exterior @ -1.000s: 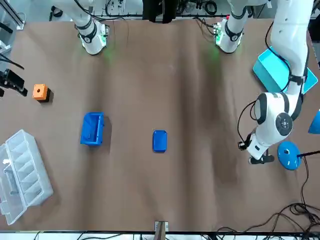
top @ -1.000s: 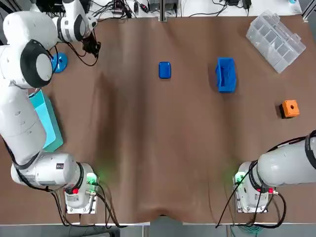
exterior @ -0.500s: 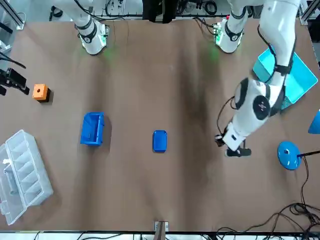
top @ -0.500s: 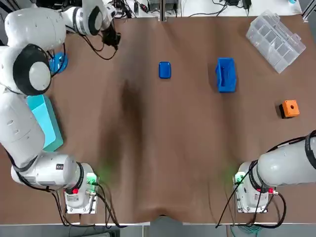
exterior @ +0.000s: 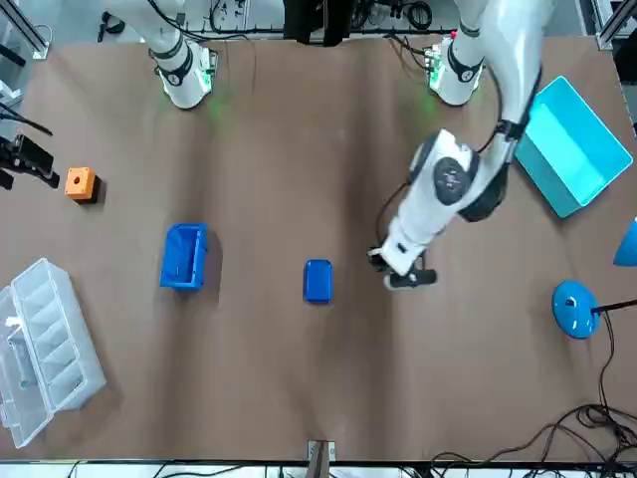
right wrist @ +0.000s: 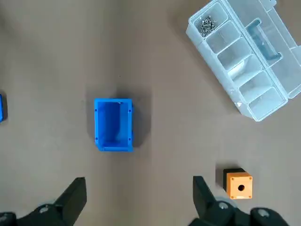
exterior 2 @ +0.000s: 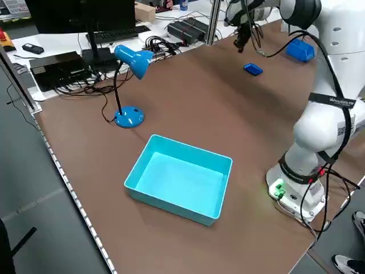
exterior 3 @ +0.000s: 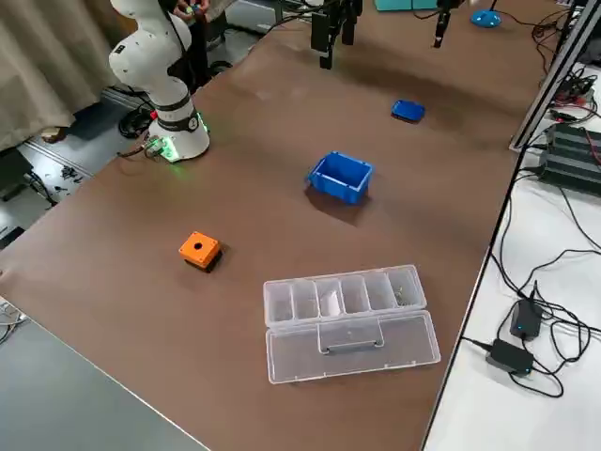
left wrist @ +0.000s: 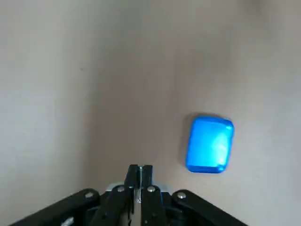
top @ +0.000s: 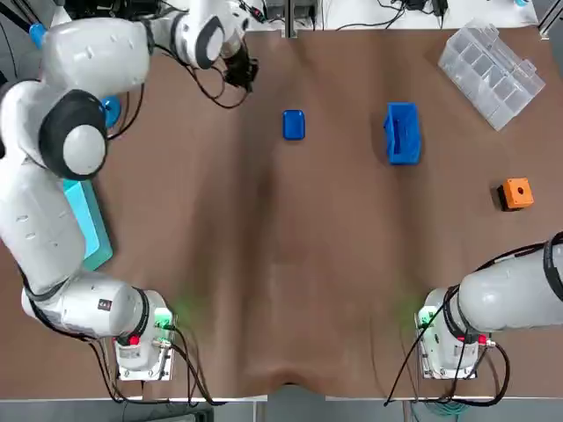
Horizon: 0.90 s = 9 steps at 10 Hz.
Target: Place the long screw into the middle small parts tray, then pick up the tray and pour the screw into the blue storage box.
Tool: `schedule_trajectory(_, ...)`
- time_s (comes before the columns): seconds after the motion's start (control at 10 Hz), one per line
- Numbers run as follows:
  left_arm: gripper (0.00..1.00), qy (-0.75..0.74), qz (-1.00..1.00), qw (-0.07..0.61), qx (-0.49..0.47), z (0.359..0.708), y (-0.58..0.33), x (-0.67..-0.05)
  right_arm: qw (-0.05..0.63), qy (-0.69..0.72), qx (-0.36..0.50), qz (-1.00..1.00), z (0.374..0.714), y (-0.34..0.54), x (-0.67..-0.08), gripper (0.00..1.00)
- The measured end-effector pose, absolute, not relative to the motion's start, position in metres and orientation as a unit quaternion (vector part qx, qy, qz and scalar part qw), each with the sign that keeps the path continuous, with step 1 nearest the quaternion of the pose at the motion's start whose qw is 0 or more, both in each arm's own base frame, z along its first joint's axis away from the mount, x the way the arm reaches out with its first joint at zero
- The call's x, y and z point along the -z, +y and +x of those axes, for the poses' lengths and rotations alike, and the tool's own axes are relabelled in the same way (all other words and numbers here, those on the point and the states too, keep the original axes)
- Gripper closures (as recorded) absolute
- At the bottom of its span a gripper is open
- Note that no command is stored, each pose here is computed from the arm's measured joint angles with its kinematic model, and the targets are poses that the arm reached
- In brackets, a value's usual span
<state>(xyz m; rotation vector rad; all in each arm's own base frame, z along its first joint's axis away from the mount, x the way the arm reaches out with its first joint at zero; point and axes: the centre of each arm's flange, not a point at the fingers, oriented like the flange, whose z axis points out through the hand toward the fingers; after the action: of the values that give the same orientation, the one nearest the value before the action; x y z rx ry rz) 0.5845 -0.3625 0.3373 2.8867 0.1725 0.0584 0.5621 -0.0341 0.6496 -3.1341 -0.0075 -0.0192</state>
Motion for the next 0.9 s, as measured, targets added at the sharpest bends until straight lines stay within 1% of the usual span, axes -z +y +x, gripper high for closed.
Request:
schedule_trajectory(0.3,0.93,0.057,0.988,0.145,-0.003,0.587,-0.418,-0.304,0.004,-0.01,0.006,-1.0,0.562,-0.035,-0.649,0.0)
schedule_trajectory(0.6,0.93,0.061,0.986,0.156,-0.01,0.603,-0.448,-0.251,0.004,-0.011,0.006,-1.0,0.562,-0.036,-0.65,0.0)
schedule_trajectory(0.9,0.93,0.067,0.986,0.149,-0.027,0.593,-0.474,-0.223,0.003,-0.011,0.009,-1.0,0.563,-0.037,-0.65,0.0)
